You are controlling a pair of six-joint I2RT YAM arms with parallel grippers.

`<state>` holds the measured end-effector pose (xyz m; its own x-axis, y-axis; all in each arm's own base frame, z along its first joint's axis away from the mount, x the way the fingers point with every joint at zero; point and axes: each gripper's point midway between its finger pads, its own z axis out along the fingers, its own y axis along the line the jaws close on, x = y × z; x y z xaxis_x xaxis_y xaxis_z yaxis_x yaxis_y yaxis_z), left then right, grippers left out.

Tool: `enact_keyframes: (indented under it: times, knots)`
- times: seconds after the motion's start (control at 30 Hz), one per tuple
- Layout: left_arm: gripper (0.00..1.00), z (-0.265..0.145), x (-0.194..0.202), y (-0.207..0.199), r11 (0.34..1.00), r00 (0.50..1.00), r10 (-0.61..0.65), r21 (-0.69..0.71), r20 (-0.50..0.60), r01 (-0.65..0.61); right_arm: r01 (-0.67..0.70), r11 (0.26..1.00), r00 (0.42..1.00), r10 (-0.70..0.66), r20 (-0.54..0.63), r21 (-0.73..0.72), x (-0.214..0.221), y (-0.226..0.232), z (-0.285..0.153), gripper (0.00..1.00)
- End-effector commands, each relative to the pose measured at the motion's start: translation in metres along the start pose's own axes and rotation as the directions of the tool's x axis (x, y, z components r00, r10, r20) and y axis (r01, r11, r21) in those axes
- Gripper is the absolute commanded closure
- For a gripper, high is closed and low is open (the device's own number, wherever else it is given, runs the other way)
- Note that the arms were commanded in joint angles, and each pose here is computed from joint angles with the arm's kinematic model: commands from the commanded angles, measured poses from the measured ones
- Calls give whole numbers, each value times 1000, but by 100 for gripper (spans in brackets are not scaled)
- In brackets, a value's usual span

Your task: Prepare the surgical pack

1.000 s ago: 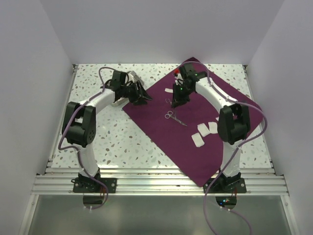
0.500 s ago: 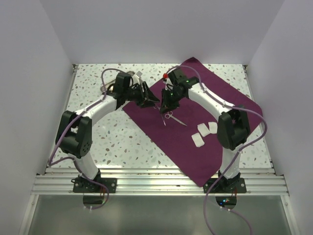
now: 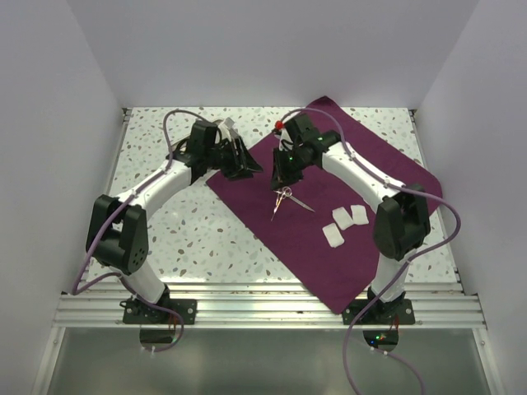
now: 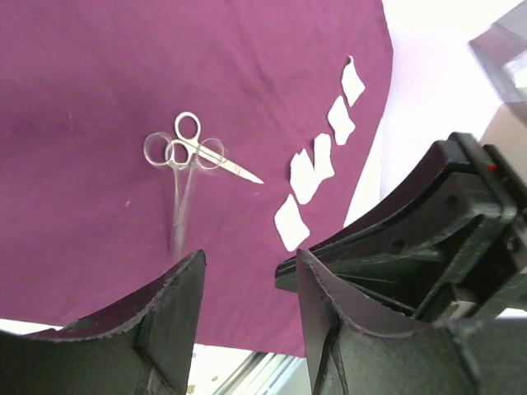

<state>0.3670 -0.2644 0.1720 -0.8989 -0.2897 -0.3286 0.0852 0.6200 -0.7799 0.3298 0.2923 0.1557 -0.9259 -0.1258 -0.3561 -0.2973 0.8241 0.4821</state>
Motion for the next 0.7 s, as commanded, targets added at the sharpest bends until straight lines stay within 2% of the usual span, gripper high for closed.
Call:
enact_keyframes:
  times: [0.0,0.03,0.1,0.13,0.17,0.23,0.37,0.47,0.67]
  knots:
    - [48,-13,-14,-9,998,997,66,-26,49,-64,21,1000,1000,-21,22,3,-2,1,-7,100]
    - [48,-13,-15,-6,996,996,78,-45,50,-76,13,999,1000,-14,23,34,-2,-5,-5,97]
    - [48,-15,-19,0,993,994,85,-91,68,-79,-6,997,1000,6,9,78,0,-15,2,78]
    - [48,-17,-21,4,989,992,103,-116,73,-94,-24,989,1000,23,12,146,0,-27,3,64]
    - [48,-19,-26,11,981,990,109,-168,94,-92,-45,985,999,45,1,169,2,-32,7,62]
    - [48,-24,-29,18,969,988,121,-229,98,-97,-89,973,995,97,-28,214,5,-41,19,59]
    - [48,-33,-37,35,935,981,149,-341,125,-98,-254,907,965,263,20,335,5,-59,41,55]
    - [47,-41,-38,43,914,979,155,-396,134,-90,-295,879,949,314,13,374,10,-63,62,54]
    - [46,-52,-43,54,882,973,181,-462,145,-95,-302,824,940,340,7,480,20,-72,77,56]
